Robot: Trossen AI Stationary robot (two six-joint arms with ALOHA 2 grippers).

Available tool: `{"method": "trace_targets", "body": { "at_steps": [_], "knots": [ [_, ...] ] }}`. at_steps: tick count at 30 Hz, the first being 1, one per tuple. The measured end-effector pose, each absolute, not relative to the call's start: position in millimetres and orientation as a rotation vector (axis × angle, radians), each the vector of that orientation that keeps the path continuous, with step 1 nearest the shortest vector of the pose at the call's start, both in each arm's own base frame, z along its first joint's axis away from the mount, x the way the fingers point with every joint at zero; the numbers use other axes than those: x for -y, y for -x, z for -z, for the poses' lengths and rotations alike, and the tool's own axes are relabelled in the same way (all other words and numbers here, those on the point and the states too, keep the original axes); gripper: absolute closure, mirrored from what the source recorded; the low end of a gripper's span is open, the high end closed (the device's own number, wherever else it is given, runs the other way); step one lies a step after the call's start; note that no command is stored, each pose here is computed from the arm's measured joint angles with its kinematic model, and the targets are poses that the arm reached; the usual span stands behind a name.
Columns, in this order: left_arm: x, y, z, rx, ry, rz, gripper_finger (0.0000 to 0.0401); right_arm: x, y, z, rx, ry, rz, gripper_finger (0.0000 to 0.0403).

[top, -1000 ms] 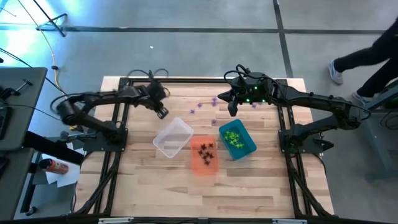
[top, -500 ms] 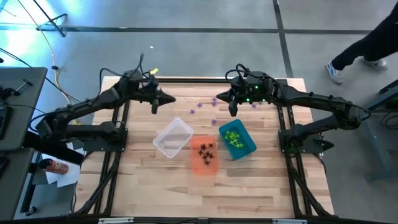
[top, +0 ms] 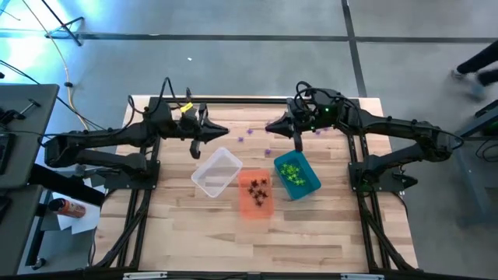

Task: Sort Halloween decoration
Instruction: Put the purple spider toy into the transparent bin

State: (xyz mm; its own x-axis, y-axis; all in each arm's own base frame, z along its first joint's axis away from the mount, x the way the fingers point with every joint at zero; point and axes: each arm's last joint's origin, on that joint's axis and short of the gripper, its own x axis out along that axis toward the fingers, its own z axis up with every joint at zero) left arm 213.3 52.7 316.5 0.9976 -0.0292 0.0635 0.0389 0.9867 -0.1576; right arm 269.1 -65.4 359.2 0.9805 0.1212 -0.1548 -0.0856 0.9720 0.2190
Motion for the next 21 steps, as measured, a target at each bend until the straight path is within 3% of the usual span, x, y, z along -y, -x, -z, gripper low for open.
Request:
{"method": "trace_targets", "body": {
  "at_steps": [7,11,21],
  "knots": [
    [-53,-214,-315,0.035,0.254,0.024,0.0401,66,-269,-359,-0.169,-0.212,-0.109,0.0403],
    [-51,-214,-310,-0.229,0.402,-0.059,0.0401,66,-268,-355,-0.207,-0.22,-0.104,0.0403],
    [-13,-213,-264,-0.819,0.4,-0.025,0.0401,71,-262,-340,-0.366,-0.249,-0.018,0.0403]
  ]
}}
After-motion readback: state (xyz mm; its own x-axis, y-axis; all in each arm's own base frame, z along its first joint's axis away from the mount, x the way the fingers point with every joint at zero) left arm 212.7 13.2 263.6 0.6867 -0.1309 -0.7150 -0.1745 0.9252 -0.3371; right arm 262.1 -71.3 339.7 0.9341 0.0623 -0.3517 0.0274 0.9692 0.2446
